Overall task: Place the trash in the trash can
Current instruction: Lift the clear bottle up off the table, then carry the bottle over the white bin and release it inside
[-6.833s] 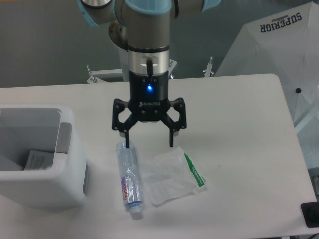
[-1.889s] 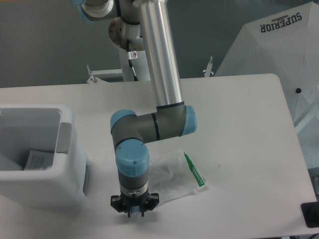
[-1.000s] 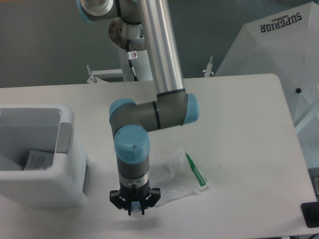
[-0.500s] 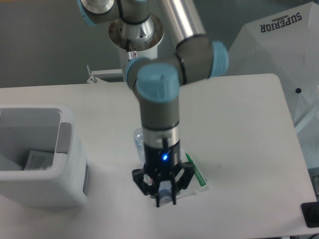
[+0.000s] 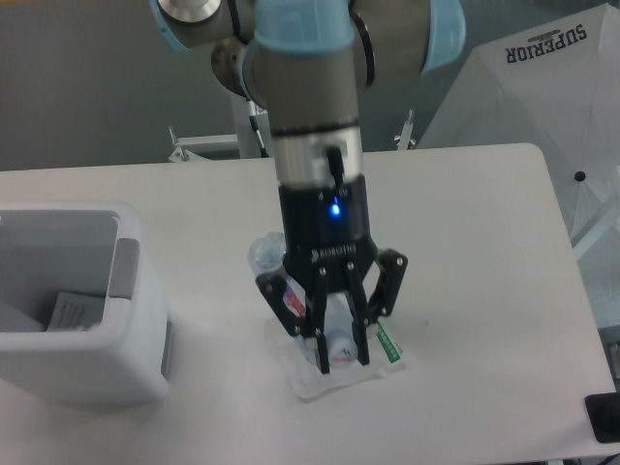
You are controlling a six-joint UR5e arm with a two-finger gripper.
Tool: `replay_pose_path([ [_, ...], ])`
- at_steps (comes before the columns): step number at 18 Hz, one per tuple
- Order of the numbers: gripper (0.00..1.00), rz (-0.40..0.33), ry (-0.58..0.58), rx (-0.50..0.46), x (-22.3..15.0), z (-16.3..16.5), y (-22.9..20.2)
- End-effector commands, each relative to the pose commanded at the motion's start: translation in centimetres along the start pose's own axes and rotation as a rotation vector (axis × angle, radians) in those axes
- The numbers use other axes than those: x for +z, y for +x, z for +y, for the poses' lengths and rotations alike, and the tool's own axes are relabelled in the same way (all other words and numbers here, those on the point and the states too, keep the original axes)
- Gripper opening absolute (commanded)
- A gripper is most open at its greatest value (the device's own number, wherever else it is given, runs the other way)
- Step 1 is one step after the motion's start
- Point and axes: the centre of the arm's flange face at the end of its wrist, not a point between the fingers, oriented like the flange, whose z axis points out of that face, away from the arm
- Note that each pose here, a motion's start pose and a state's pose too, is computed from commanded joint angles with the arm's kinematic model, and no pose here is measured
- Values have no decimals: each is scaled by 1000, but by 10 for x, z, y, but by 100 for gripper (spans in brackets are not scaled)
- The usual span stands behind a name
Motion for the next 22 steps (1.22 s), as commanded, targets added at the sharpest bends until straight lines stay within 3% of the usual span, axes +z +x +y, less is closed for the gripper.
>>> replay_pose_path([
  [15, 40, 215, 73, 147, -63, 0, 148],
  [22, 40, 307, -16, 202, -29, 43, 222],
])
